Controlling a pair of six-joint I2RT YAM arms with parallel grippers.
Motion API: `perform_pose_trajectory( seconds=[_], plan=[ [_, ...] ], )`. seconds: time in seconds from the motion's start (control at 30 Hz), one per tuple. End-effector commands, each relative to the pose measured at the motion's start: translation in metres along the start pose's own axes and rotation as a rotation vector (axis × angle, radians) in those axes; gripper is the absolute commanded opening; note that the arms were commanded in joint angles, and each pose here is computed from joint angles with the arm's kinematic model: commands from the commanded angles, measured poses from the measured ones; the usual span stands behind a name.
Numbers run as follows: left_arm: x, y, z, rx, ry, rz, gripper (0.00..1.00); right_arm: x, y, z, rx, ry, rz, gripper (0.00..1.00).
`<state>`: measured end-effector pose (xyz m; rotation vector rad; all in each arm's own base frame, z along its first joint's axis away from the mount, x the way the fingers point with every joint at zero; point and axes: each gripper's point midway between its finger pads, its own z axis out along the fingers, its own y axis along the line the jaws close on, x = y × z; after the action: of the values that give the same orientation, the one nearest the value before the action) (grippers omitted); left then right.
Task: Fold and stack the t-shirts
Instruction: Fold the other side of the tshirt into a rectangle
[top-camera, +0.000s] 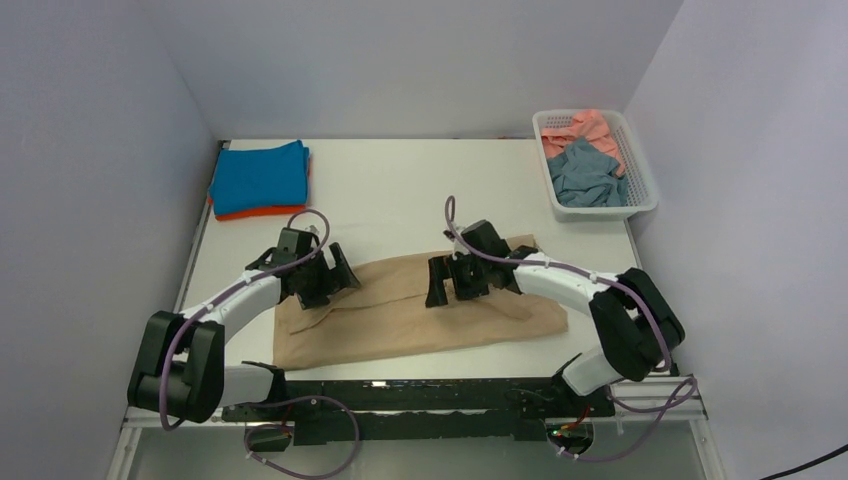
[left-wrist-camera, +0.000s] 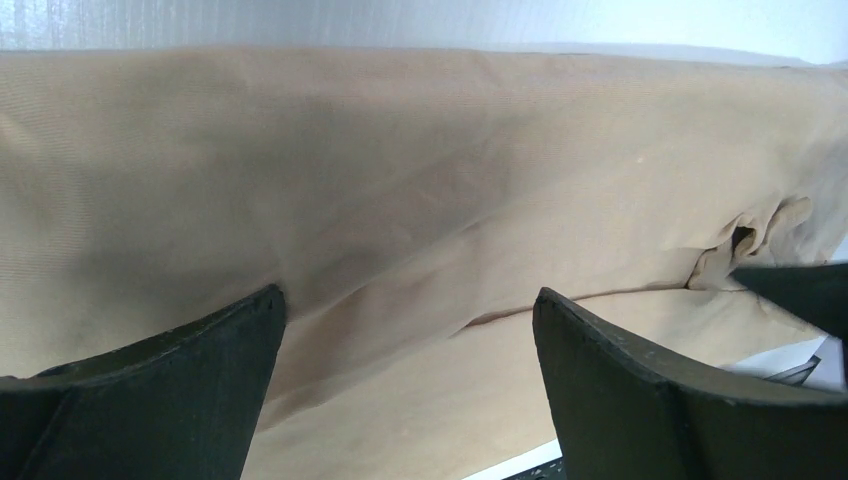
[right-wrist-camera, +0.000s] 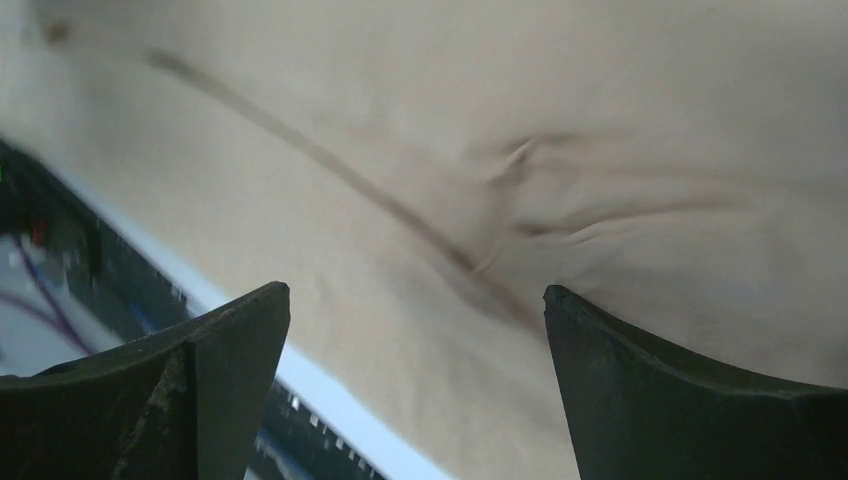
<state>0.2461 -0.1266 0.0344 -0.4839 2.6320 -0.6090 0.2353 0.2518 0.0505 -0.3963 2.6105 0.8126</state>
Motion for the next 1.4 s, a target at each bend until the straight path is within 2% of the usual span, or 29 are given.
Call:
perform_pose_trajectory(
  seconds=[0.0, 0.07, 0.13, 0.23, 0.33, 0.47, 0.57, 0.7, 0.87, 1.23, 1.37],
  plan=[
    [0.014, 0.021, 0.012, -0.068, 0.043, 0.015, 0.99, 0.046, 0.048, -0.026, -0.172, 0.123, -0.129, 1.0],
    [0.013, 0.022, 0.013, -0.079, 0.043, 0.016, 0.99, 0.058, 0.063, -0.039, -0.247, 0.138, -0.139, 1.0],
    [0.01, 0.023, 0.013, -0.09, 0.039, 0.019, 0.99, 0.056, 0.07, -0.054, -0.277, 0.085, -0.145, 1.0],
    [0.007, 0.024, 0.011, -0.103, 0.029, 0.019, 0.99, 0.034, 0.046, -0.062, -0.109, -0.067, -0.123, 1.0],
    [0.006, 0.024, 0.01, -0.108, 0.024, 0.023, 1.0, 0.001, 0.005, -0.068, 0.09, -0.197, -0.024, 1.0],
    [0.008, 0.027, 0.011, -0.115, 0.024, 0.023, 0.99, -0.023, -0.038, -0.058, 0.165, -0.251, 0.141, 1.0],
    [0.01, 0.029, 0.013, -0.118, 0.032, 0.019, 0.99, -0.044, -0.046, -0.045, 0.172, -0.291, 0.13, 1.0],
    [0.012, 0.03, 0.015, -0.12, 0.046, 0.019, 0.99, -0.053, -0.049, -0.022, 0.153, -0.256, 0.117, 1.0],
    [0.01, 0.032, 0.013, -0.135, 0.037, 0.024, 0.99, -0.027, -0.055, -0.005, 0.143, -0.139, 0.112, 1.0],
    [0.007, 0.03, 0.014, -0.14, 0.037, 0.02, 0.99, 0.013, 0.027, -0.028, -0.221, -0.029, 0.005, 1.0],
    [0.007, 0.032, 0.013, -0.152, 0.037, 0.022, 0.99, 0.041, 0.049, -0.026, -0.264, 0.073, -0.034, 1.0]
  ],
)
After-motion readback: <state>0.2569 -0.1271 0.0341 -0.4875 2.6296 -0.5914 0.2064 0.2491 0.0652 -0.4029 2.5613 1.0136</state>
